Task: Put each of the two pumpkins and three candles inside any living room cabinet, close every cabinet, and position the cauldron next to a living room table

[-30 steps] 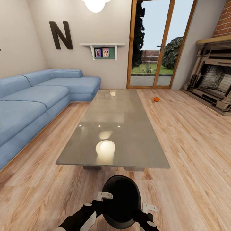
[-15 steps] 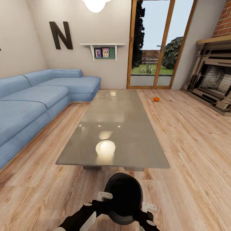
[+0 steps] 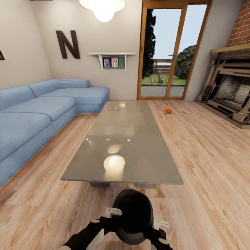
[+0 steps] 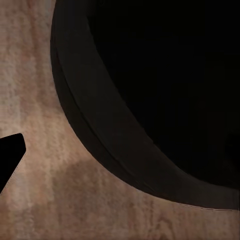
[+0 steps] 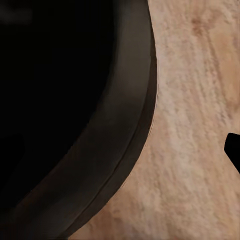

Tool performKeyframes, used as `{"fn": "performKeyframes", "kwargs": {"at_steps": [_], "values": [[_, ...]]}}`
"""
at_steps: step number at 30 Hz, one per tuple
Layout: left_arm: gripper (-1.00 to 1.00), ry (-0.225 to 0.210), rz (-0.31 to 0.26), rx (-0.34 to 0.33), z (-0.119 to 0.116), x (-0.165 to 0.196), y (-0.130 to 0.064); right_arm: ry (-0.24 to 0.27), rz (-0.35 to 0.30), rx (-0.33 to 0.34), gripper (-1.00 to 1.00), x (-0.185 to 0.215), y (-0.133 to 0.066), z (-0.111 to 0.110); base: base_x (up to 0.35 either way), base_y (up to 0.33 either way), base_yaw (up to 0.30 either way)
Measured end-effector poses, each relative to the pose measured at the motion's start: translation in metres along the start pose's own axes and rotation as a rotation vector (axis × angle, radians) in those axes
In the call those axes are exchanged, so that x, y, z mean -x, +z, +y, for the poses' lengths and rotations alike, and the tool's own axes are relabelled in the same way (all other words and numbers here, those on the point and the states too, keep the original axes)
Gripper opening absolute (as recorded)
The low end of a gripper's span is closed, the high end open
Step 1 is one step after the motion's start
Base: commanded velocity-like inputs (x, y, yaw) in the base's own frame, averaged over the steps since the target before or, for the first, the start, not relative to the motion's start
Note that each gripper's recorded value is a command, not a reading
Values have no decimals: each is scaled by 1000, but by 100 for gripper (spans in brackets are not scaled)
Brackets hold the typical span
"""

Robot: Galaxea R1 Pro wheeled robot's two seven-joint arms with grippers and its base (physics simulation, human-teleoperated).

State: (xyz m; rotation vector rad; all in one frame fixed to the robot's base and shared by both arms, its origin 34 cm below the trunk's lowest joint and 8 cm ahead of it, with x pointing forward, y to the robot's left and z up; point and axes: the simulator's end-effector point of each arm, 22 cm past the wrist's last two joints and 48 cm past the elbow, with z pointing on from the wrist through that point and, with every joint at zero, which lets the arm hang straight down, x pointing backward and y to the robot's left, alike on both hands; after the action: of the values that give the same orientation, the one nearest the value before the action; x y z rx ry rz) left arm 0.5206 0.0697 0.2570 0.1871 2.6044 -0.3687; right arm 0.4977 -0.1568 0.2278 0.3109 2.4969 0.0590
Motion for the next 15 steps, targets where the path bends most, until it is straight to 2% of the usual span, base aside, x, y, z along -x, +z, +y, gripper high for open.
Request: {"fn": "performKeyframes", "kwargs": {"at_steps": [15], "values": [[100, 5, -7, -2, -10, 24, -22, 4, -14, 1, 100, 26, -19, 5, -3, 0, 0]]}}
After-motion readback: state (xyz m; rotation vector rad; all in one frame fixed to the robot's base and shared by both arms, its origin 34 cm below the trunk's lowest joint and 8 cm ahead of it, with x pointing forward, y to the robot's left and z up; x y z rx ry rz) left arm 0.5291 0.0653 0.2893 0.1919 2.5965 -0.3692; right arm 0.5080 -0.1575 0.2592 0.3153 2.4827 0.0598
